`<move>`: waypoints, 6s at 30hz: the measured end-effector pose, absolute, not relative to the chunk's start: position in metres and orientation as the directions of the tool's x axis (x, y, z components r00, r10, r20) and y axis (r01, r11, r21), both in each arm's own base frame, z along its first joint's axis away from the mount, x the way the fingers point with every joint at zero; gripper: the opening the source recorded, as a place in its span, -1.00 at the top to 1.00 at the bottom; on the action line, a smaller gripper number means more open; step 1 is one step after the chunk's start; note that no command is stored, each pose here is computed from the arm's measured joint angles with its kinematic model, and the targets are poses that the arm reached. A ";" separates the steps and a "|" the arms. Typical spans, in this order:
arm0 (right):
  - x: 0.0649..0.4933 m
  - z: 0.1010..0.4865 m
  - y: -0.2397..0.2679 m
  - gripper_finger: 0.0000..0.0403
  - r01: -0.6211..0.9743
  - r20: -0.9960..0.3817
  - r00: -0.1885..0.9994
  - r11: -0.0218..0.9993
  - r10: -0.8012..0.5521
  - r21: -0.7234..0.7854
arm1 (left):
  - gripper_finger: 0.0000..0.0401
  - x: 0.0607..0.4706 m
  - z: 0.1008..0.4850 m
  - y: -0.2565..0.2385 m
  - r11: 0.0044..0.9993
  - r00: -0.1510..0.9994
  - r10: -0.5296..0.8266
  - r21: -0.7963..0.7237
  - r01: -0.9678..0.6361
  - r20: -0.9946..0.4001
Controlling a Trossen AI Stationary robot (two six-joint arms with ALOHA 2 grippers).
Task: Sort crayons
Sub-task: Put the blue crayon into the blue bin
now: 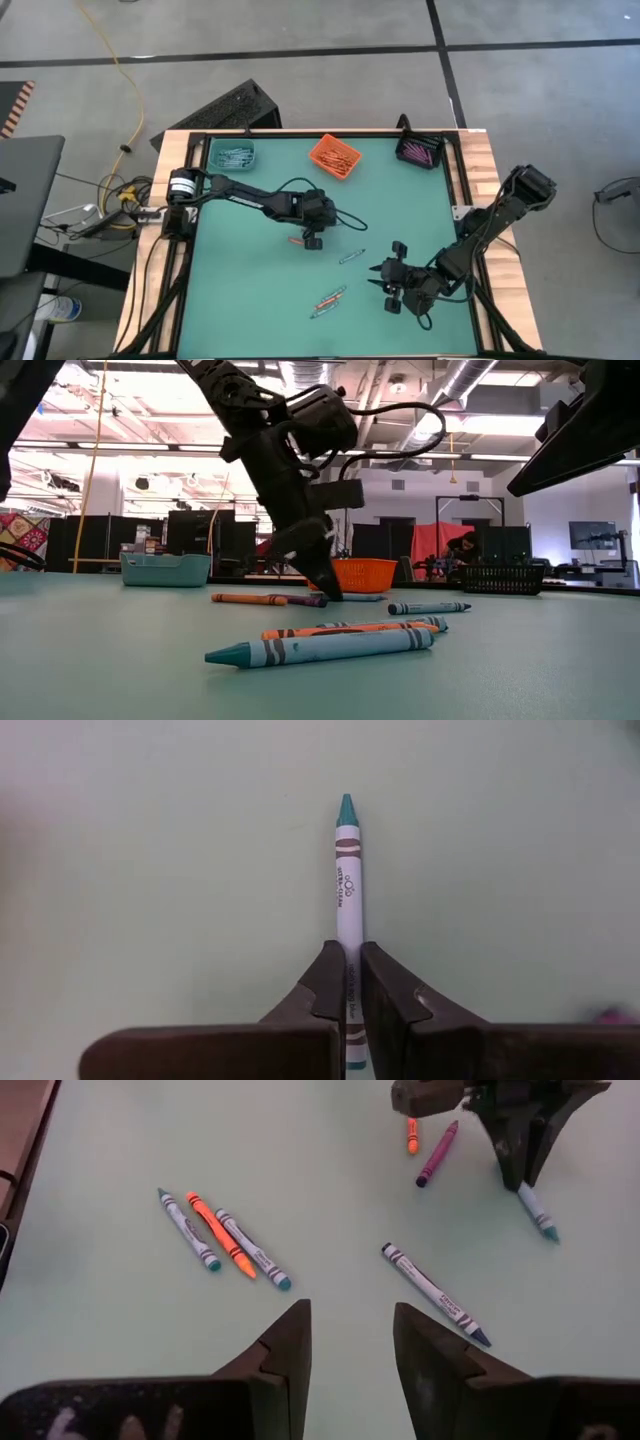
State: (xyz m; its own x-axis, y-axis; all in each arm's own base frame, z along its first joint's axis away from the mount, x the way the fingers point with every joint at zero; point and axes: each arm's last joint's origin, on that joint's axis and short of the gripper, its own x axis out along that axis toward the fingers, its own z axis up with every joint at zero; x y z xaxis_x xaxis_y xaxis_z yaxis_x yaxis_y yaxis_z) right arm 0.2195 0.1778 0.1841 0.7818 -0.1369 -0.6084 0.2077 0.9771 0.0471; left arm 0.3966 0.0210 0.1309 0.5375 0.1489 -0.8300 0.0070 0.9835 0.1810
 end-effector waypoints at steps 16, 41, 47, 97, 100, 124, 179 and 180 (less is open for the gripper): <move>0.214 0.170 0.173 0.32 0.225 -0.602 0.788 0.970 -0.128 0.088 | 1.00 0.304 0.241 0.063 0.844 0.278 0.516 0.537 0.000 -0.810; 0.226 0.171 0.162 0.32 0.266 -0.567 0.810 0.955 -0.147 0.131 | 0.97 0.159 0.216 0.188 0.822 -0.061 0.521 0.520 -0.231 -0.851; 0.227 0.171 0.161 0.32 0.270 -0.566 0.811 0.954 -0.150 0.133 | 0.68 0.163 0.202 0.198 0.813 -0.099 0.518 0.525 -0.251 -0.850; 0.281 0.094 0.080 0.80 -0.062 -0.798 0.602 0.998 0.023 -0.018 | 0.38 0.239 0.244 -0.010 0.933 0.534 0.352 0.331 -0.139 -0.769; 0.280 0.099 0.080 0.96 -0.069 -0.792 0.609 0.998 0.037 -0.006 | 0.38 0.239 0.244 -0.014 0.934 0.539 0.350 0.328 -0.140 -0.766; 0.258 0.238 0.111 1.00 -0.195 -0.155 0.974 0.963 0.168 -0.185 | 0.38 0.281 0.302 -0.094 0.939 0.992 -0.065 0.329 0.097 -0.108; 0.276 0.279 0.151 1.00 -0.186 0.071 0.969 0.892 0.235 -0.412 | 0.69 0.328 0.285 -0.139 0.882 0.909 -0.289 0.454 0.130 0.301; 0.276 0.279 0.151 1.00 -0.186 0.071 0.969 0.892 0.235 -0.411 | 0.74 0.328 0.285 -0.139 0.881 0.909 -0.291 0.455 0.132 0.300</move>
